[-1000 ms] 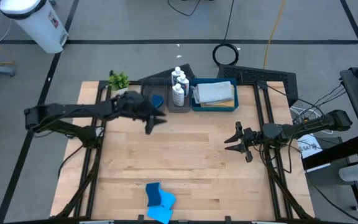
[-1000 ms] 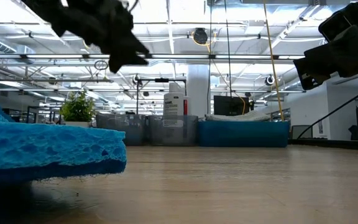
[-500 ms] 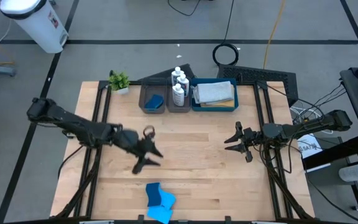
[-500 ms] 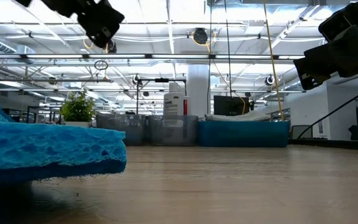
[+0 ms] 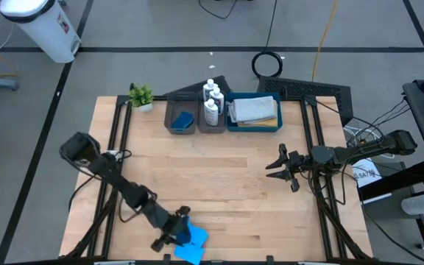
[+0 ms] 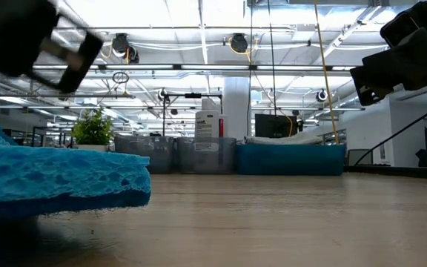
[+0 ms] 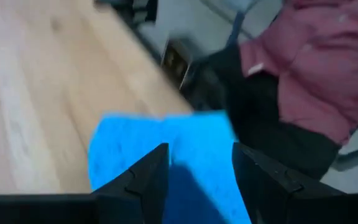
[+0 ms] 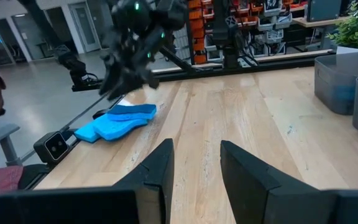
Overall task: Pick & Place Kitchen Items
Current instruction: Move the sponges to the middle of the table
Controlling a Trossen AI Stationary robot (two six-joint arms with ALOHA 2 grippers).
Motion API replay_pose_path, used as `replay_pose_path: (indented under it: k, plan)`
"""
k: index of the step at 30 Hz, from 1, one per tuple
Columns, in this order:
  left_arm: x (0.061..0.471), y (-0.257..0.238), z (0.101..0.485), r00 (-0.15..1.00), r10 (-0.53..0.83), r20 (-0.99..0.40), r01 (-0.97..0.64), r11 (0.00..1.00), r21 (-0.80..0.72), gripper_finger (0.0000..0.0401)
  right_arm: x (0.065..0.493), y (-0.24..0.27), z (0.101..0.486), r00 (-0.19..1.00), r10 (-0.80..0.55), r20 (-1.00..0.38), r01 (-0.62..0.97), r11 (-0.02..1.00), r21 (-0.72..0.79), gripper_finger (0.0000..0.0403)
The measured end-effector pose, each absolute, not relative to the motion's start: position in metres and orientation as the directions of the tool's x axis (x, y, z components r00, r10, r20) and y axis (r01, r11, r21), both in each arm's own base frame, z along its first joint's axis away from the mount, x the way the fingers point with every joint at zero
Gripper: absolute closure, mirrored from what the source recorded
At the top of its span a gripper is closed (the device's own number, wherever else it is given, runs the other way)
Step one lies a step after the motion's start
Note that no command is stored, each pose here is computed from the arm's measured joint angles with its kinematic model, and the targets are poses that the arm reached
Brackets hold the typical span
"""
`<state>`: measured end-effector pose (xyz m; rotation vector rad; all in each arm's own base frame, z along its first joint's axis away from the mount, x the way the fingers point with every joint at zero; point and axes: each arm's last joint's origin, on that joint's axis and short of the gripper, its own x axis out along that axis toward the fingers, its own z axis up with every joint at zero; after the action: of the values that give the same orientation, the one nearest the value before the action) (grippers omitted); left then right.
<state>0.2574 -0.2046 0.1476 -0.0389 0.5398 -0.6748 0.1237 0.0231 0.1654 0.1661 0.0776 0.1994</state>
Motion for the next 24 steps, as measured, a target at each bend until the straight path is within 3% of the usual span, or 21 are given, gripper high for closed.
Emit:
replay_pose_path:
  k: [6, 12, 19, 24]
  plan:
    - [0.262, -0.200, 0.108, 0.646, -0.471, -0.601, 0.413, 0.877, -0.244, 0.0219, 0.124, 0.023, 0.165, 0.977, 0.203, -0.060, -0.190, 0.967, 0.172, 0.0303]
    - [0.272, -0.174, 0.098, 0.703, -0.216, -0.678, 0.219, 0.972, -0.083, 0.0220, 0.124, 0.023, 0.166, 0.978, 0.198, -0.058, -0.186, 0.967, 0.172, 0.0303]
    - [0.277, -0.135, 0.120, 0.735, 0.056, -0.676, 0.035, 0.992, 0.120, 0.0219, 0.124, 0.023, 0.165, 0.978, 0.200, -0.062, -0.187, 0.967, 0.172, 0.0303]
    - [0.271, -0.111, 0.159, 0.762, 0.125, -0.636, -0.063, 0.991, 0.120, 0.0219, 0.124, 0.023, 0.165, 0.978, 0.200, -0.062, -0.187, 0.967, 0.172, 0.0303]
